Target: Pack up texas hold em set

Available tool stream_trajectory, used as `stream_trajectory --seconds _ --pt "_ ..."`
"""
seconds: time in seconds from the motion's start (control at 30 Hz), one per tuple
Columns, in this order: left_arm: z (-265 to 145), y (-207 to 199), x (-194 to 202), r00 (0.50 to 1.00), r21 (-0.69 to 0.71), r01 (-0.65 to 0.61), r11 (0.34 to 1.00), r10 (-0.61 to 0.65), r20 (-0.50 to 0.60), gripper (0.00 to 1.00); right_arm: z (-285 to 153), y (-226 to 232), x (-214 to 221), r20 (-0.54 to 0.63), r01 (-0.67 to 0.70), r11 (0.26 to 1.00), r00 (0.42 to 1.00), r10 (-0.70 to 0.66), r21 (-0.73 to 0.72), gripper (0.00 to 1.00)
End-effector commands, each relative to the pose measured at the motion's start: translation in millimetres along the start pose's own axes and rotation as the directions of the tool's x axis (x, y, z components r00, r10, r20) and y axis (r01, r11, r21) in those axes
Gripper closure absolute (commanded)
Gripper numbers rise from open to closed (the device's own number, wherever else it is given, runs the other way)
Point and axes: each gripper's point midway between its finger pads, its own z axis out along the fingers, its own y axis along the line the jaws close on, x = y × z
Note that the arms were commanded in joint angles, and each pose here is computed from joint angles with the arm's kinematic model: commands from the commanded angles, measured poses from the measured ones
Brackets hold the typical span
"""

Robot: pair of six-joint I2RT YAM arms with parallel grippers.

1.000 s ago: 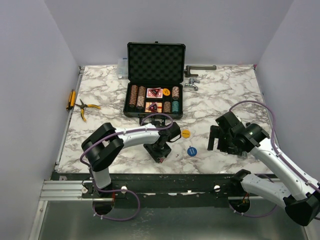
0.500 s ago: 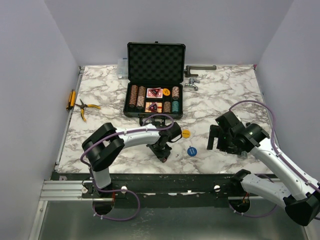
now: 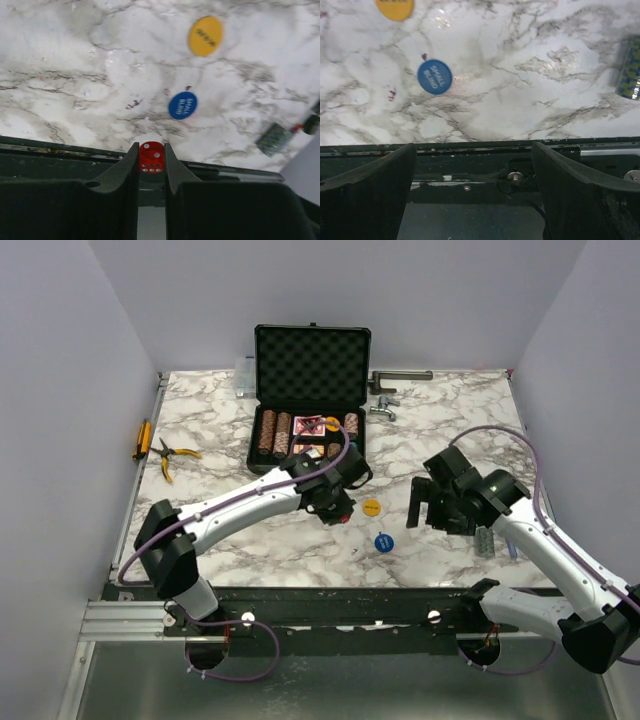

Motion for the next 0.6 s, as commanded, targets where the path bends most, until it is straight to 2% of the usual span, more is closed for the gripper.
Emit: stream_trajectory --seconds 0.0,0.23,0.57 --pt "-56.2 -10.0 -35.4 0.995 0.068 -0.045 0.997 0.038 0.096 1.0 -26.8 24.4 -31.8 0.086 0.013 0.996 0.996 -0.005 -0.083 0.01" --pt "-102.5 -13.8 -90.8 0.99 0.182 0.013 0.983 -0.039 0.139 1.0 -61.9 37.3 -56.8 0.145 -0.03 0.991 0.988 0.048 -0.127 0.01" --pt "-95.1 14.2 -188.4 0.977 0.138 0.062 0.989 -0.089 0.194 1.0 -83.4 35.1 -51.2 0.129 -0.14 0.977 0.978 0.161 -0.159 0.01"
